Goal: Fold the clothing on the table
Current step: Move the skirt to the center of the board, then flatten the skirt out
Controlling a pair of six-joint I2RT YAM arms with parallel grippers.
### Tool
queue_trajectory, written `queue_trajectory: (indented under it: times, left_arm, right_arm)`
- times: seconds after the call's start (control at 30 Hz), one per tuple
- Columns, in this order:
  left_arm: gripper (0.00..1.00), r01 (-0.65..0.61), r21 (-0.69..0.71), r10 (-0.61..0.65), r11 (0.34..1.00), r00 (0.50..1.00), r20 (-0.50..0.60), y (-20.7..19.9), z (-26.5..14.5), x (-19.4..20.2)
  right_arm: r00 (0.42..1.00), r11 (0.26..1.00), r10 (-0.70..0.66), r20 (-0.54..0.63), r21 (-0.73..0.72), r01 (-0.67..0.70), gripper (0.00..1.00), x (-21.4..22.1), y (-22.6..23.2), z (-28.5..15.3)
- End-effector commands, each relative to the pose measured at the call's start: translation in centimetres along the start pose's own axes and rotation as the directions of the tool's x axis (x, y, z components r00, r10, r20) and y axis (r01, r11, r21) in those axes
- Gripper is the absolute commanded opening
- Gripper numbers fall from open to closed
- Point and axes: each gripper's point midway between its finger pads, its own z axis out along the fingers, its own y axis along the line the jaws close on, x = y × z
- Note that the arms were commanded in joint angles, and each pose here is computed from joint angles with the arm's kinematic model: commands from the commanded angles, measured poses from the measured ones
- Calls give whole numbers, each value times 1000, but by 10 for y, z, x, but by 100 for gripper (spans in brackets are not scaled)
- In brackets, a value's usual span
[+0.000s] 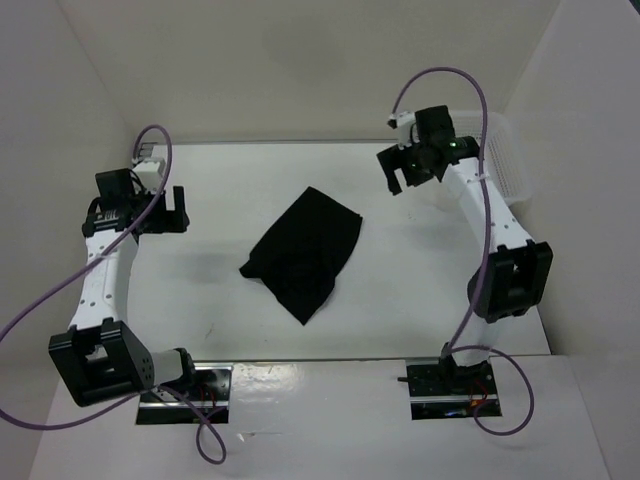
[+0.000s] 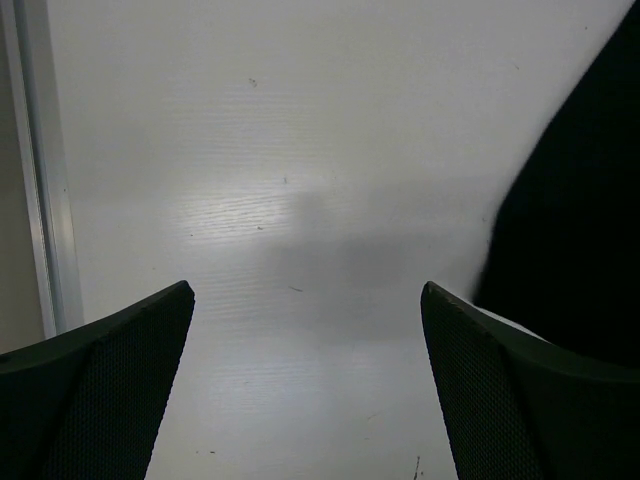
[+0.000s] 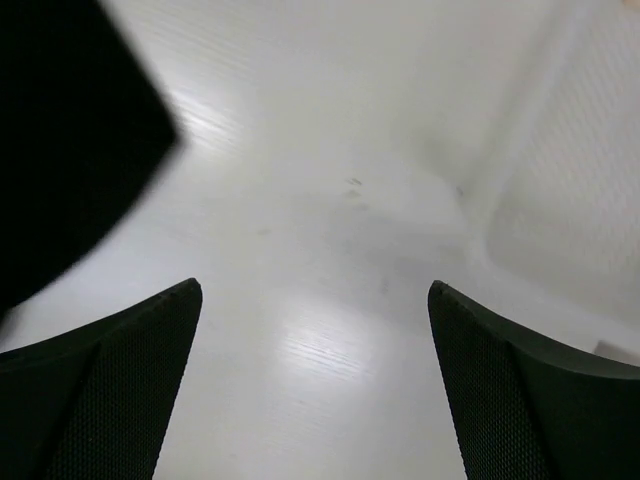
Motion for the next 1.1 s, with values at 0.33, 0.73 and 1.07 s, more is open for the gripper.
queue_trajectory:
  times: [0.33, 0.73, 1.07]
  left_arm:
    - [100, -149, 334, 129, 931, 988, 81, -74, -22, 13]
    - [66, -203, 522, 363, 828, 905, -224, -166, 70, 73]
    - [60, -276, 457, 371, 846, 919, -131, -182, 101, 37]
  right_arm:
    - [990, 993, 38, -138, -108, -53, 96, 74, 26, 13]
    - [991, 997, 25, -134, -76, -35, 96, 93, 28, -18]
    - [986, 997, 26, -167, -73, -38, 96, 99, 27, -9]
